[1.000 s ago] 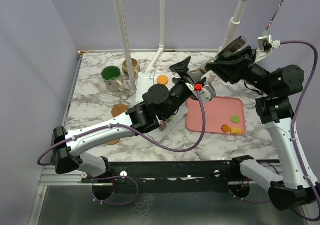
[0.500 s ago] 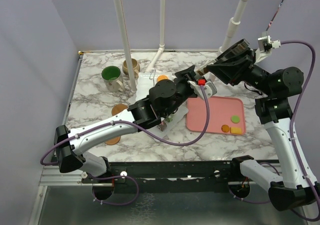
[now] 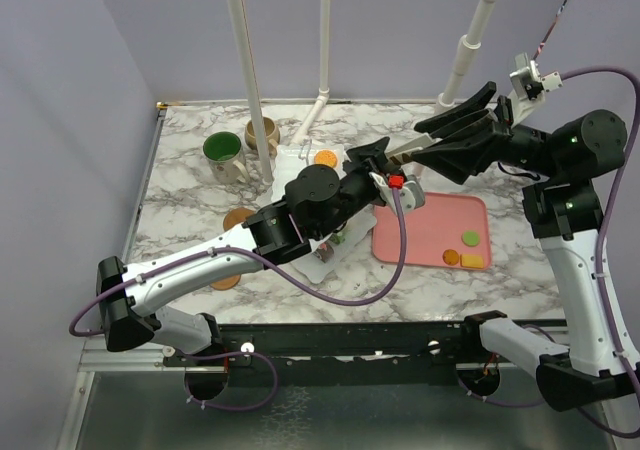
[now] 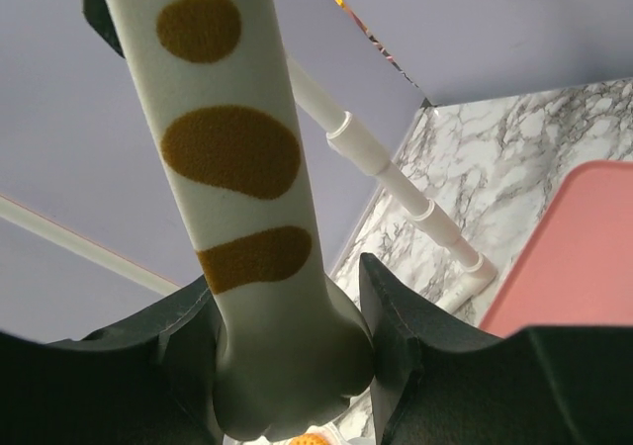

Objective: Serve the afternoon tea
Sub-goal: Pick up the clamp from the tray.

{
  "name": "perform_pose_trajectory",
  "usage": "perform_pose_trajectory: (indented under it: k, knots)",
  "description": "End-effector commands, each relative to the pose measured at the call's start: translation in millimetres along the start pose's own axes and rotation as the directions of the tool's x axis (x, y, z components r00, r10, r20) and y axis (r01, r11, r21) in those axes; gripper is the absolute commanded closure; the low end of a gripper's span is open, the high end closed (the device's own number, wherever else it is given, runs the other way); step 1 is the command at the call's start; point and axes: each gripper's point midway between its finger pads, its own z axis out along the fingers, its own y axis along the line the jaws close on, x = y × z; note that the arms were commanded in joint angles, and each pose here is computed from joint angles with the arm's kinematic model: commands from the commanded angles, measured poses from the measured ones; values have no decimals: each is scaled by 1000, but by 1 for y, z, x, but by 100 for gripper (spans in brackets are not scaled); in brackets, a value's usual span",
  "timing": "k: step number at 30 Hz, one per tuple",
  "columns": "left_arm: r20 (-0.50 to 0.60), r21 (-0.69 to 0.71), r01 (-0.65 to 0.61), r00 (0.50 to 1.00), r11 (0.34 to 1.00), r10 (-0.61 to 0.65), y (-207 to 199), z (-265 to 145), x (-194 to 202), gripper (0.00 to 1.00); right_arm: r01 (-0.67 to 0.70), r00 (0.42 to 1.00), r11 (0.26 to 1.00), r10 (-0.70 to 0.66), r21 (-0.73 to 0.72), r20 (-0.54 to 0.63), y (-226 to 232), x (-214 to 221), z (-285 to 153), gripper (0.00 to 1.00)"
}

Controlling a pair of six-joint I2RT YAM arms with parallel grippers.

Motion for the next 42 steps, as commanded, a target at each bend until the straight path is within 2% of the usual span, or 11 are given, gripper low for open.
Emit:
perform_pose_trajectory:
  k: [1, 11, 14, 18, 26, 29, 33, 36, 38, 42]
  knots:
    - [57, 38, -60, 997, 997, 58, -3, -7, -11, 81, -24, 996, 996, 17, -81, -82, 13, 12, -3, 34]
    - [69, 65, -62, 996, 996, 57, -6, -5, -16, 79, -97, 990, 995, 93, -36, -106, -5, 31, -1, 32]
    - [73, 101, -55, 996, 993, 48, -15, -5, -17, 75, -88, 993, 996, 87, -4, -74, -11, 28, 1, 36]
    - [92, 163, -52, 995, 985, 38, -27, -6, -21, 62, -68, 997, 997, 68, 21, -20, -17, 22, 2, 47]
    - [84, 186, -67, 995, 980, 52, -34, -8, -17, 41, -51, 999, 997, 51, 56, 1, -18, 19, 0, 57]
    - [84, 181, -68, 995, 981, 53, -32, -8, -18, 27, -52, 999, 997, 52, 53, 0, -17, 18, 0, 58]
    - [66, 152, -43, 997, 987, 33, -25, -7, -18, 3, -41, 999, 996, 41, 75, 0, -19, 19, -1, 58]
    - [59, 115, 12, 998, 993, -19, -16, -9, -21, 1, -37, 999, 990, 40, 133, -18, -27, 24, -4, 58]
    - [64, 91, 52, 996, 994, -58, -9, -12, -25, 1, -22, 999, 980, 28, 200, -29, -37, 27, -8, 49]
    - [82, 88, 105, 990, 991, -113, -5, -22, -30, 1, -1, 999, 936, 20, 353, -49, -60, 41, -22, 44]
